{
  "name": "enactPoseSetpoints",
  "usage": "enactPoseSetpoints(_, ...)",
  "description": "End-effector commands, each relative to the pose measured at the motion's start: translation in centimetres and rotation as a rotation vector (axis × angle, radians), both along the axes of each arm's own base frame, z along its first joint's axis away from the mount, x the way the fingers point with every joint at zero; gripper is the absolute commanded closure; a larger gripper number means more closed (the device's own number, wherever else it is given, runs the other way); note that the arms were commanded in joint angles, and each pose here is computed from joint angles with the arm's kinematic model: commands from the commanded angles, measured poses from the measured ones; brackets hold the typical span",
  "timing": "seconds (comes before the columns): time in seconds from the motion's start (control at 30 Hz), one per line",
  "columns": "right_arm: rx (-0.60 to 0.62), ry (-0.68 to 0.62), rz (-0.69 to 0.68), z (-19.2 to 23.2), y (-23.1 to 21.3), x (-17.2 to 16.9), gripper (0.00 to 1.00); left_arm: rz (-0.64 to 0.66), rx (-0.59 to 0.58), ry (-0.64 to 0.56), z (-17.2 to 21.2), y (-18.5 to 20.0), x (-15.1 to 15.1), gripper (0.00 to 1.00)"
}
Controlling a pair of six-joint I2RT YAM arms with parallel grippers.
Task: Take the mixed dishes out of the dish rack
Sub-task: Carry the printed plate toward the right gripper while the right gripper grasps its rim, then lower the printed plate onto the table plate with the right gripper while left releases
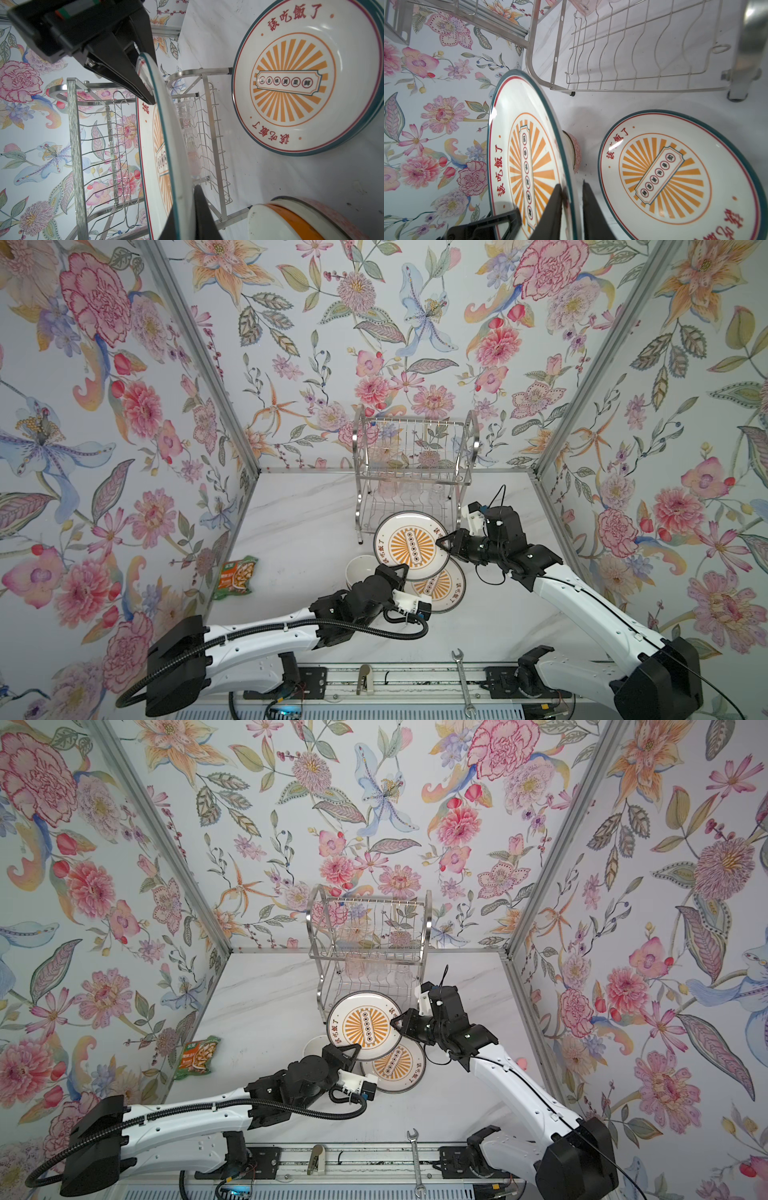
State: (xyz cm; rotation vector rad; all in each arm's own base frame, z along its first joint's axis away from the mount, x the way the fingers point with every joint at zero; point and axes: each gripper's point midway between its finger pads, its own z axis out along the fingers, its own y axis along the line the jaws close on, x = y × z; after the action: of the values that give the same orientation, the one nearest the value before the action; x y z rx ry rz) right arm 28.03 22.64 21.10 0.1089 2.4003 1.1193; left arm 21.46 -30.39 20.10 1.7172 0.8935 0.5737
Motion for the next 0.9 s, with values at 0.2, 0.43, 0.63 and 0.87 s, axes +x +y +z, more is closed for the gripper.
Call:
enactPoseSetpoints(0.2, 0.02, -0.041, -0.015, 1.7, -0.5, 0.5, 1.0, 0.029, -0.106, -0.073, 2.6, -0.4, 0.4, 0.89)
enactPoseSetpoints(0.43, 0.025, -0.105, -0.154, 2.7, -4.0, 1.2, 1.0, 0.057, -0.172, -0.064, 3.8, 0.4, 0.3, 0.01)
enactPoseSetpoints(0.63, -0.093, -0.136, -0.262, 0.8, -8.1, 0.2, 1.0, 0.07, -0.339, 0.064, 5.4, 2.1, -0.9, 0.01)
enactPoseSetpoints(0.87, -0.201, -0.083, -0.303, -2.7, -10.6, -1.8, 1.0, 0.134, -0.669, 0.302, 8.7, 5.4, -1.5, 0.01)
